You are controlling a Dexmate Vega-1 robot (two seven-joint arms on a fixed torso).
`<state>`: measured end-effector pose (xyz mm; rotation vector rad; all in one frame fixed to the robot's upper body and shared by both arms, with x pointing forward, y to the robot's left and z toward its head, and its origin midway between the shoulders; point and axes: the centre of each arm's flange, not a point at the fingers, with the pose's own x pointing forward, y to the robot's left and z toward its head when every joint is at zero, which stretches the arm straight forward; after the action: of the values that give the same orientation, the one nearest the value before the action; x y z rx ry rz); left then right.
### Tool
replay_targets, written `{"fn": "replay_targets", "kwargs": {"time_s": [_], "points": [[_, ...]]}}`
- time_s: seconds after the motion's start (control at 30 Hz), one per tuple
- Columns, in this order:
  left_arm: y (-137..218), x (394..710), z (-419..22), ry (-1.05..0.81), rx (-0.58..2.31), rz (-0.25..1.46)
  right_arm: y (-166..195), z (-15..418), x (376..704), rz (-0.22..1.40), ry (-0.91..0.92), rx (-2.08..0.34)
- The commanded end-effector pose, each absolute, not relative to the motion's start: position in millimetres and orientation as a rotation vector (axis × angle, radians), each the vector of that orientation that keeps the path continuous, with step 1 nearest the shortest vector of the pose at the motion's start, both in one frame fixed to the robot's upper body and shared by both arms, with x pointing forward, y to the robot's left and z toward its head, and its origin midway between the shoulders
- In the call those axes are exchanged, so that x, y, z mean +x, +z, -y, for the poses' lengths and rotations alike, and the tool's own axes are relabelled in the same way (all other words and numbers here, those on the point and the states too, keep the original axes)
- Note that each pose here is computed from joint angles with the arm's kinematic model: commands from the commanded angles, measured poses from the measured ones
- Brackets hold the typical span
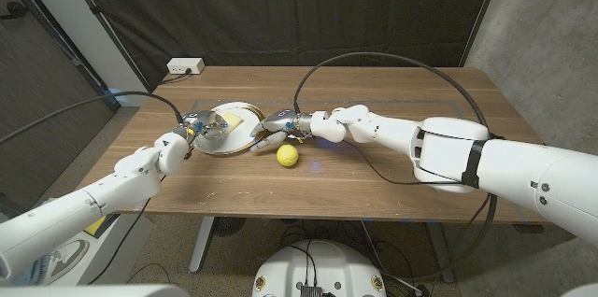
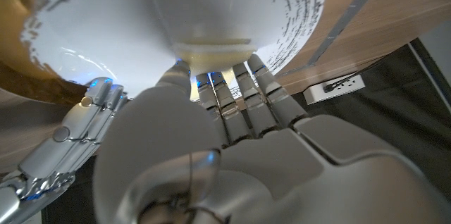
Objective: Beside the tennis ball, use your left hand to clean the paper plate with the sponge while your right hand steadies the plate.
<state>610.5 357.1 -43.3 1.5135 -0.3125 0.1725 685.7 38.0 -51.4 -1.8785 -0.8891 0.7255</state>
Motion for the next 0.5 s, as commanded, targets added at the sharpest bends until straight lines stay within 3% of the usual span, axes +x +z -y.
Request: {"fn": "replay_targets", "kwargs": {"time_s": [0.03, 0.5], "points": [[-25.9, 628.2, -308.8, 0.087, 1.530, 0.447, -58.9, -29.8, 685.0, 0.828, 0.765, -1.916], [-42.0, 612.2, -344.4, 0.145, 1.474, 0.348, -57.4, -31.2, 689.7, 0.813, 0.761, -1.931]]}}
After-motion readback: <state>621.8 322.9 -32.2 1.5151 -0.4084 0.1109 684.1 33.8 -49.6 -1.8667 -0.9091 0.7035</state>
